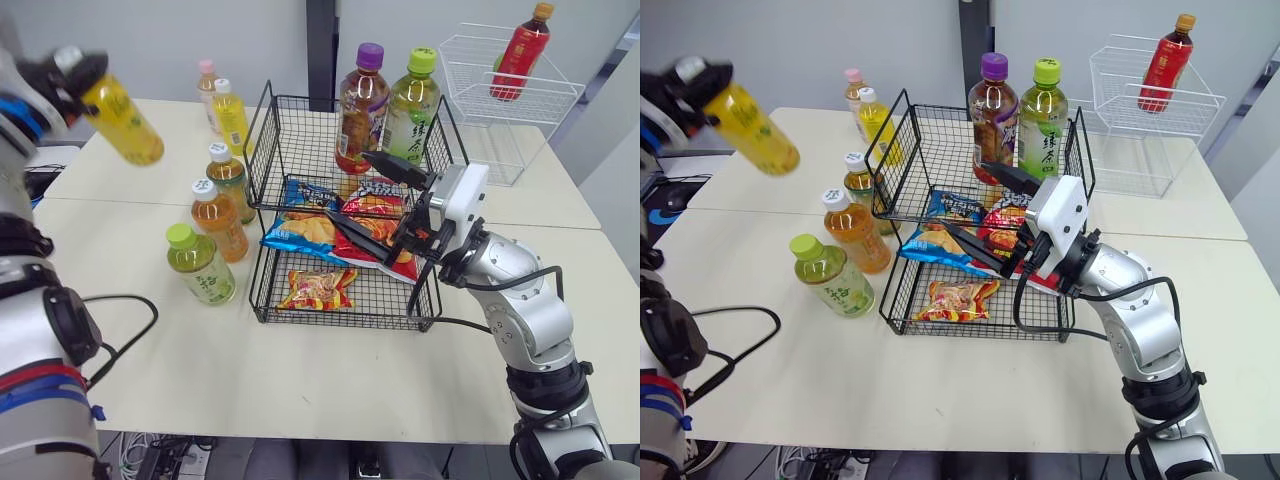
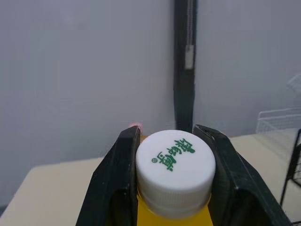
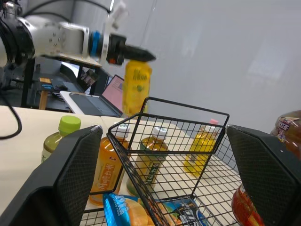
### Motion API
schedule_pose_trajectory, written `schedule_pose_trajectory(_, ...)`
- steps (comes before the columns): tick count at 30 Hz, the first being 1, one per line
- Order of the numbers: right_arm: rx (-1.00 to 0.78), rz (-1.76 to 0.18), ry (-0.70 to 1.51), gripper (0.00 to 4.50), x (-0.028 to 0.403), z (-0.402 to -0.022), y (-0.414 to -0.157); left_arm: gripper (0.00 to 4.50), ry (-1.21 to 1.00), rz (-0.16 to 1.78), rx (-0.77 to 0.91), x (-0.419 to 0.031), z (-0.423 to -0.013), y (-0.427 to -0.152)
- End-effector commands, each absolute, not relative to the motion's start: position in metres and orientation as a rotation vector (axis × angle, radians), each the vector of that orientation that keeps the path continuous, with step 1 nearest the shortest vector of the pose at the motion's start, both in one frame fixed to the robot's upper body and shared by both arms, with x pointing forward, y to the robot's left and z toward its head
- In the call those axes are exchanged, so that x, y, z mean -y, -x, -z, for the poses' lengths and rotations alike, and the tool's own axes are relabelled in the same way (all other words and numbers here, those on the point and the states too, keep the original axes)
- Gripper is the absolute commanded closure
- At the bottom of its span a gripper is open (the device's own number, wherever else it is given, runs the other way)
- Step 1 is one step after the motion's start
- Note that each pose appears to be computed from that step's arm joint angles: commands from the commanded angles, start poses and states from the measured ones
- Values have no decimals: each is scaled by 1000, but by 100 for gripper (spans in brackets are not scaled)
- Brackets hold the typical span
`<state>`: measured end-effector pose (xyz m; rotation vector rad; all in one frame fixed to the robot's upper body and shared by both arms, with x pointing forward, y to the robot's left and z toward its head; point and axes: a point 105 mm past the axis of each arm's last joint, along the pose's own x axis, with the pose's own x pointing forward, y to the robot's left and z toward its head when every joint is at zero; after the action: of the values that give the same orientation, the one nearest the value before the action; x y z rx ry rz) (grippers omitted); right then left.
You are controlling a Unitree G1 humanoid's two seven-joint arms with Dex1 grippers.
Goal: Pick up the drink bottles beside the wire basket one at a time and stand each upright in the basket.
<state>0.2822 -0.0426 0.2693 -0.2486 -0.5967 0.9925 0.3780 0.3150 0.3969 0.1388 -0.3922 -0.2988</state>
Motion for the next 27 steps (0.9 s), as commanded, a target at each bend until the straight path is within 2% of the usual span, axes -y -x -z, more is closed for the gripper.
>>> schedule_pose_trajectory(1,670,-935,256,0,53,-282,-279,312,-176,428,527,-278,-454,-354)
schedule_pose_trajectory(5,679,-915,249,0,52,-283,-278,312,-187,574,544,-234,-479,-351)
schedule_pose_trajectory(12,686,-863,252,0,57,-283,-276,312,-235,795,508,-172,-479,-356)
schedule_pose_trajectory(27,657,-813,253,0,58,-277,-269,312,-224,930,355,-132,-433,-388)
